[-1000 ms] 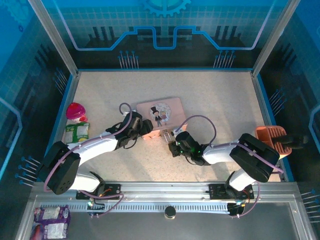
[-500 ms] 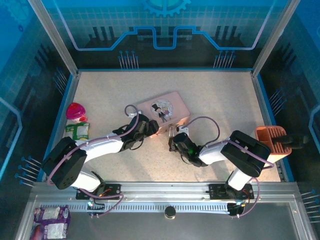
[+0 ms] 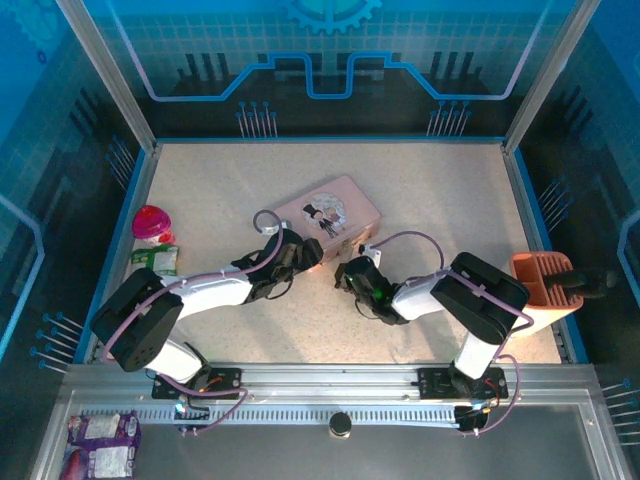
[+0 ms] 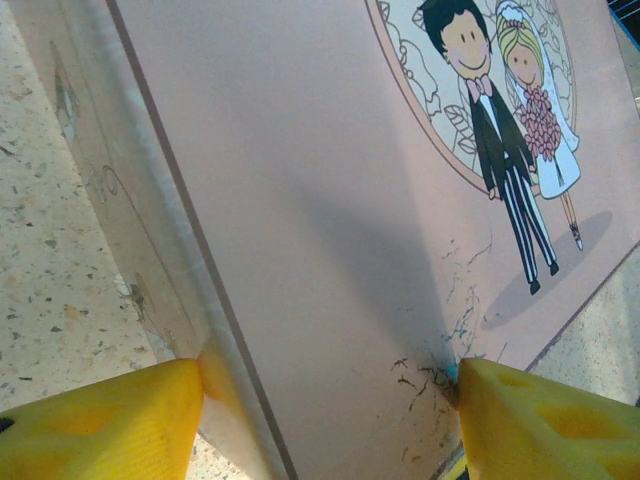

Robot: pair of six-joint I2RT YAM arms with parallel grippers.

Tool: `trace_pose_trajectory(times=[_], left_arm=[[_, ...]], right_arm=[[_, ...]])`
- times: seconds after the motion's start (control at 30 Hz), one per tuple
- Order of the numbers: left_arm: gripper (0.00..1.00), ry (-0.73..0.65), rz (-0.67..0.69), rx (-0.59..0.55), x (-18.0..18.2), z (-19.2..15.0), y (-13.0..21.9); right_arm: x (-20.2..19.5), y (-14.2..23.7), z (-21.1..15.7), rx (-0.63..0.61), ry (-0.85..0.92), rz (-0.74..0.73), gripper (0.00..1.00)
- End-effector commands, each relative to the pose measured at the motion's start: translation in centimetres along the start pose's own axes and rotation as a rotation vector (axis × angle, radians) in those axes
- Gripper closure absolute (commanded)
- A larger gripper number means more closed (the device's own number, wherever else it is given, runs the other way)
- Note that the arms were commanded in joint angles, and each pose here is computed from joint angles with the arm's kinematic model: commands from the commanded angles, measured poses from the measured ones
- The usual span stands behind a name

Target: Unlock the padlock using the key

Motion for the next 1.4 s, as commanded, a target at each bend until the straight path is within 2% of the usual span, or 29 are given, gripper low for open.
trace_pose_trajectory(times=[0.0,0.17,0.33,0.57,0.83,1.03,1.17,1.37], left_arm=[[0.33,-0.057,0.063,0.216,1.4,-3.8,-0.8],[0.33,-0.057,0.019,0.240,0.8,-4.0,-0.8],[0.33,-0.066,0.031,0.245,0.8,-3.9,-0.7],[0.33,-0.065,0.039,0.244,0.9,-4.0,-0.9],[0.33,-0.068,0.055,0.238,1.1,-4.0,-0.8],[0.33,-0.057,0.059,0.238,1.3,-4.2,-0.9],[0.34,-0.063,0.054,0.226,1.3,-4.0,-0.4],[0.33,-0.076,0.044,0.171,1.2,-3.4,0.6]], right_arm=[[3.3,-0.8,2.0,-0.072,-0.148,0.144,1.00],[4.1,-1.3,2.7,-0.052,-0.227,0.191,1.00],[4.9,-1.3,3.5,-0.073,-0.248,0.171,1.00],[4.5,-1.6,4.8,-0.058,-0.254,0.121,1.00],[3.5,-1.4,6.3,-0.059,-0.229,-0.007,1.00],[3.7,-2.4,7.3,-0.004,-0.261,0.046,1.00],[3.0,-2.2,8.0,-0.013,-0.243,-0.002,1.00],[1.2,-2.7,8.9,0.041,-0.234,-0.037,1.00]])
Point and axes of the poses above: each hand's point on the last joint's axis, 136 mm out from that joint toward the fingers, its own y axis back along the fingers, its own x axis along the line the jaws close on, z = x × y, the point moved 10 cm from there along y, back along the fingers, and after that the axes turned 12 degrees about -y, right-handed, at the moved point
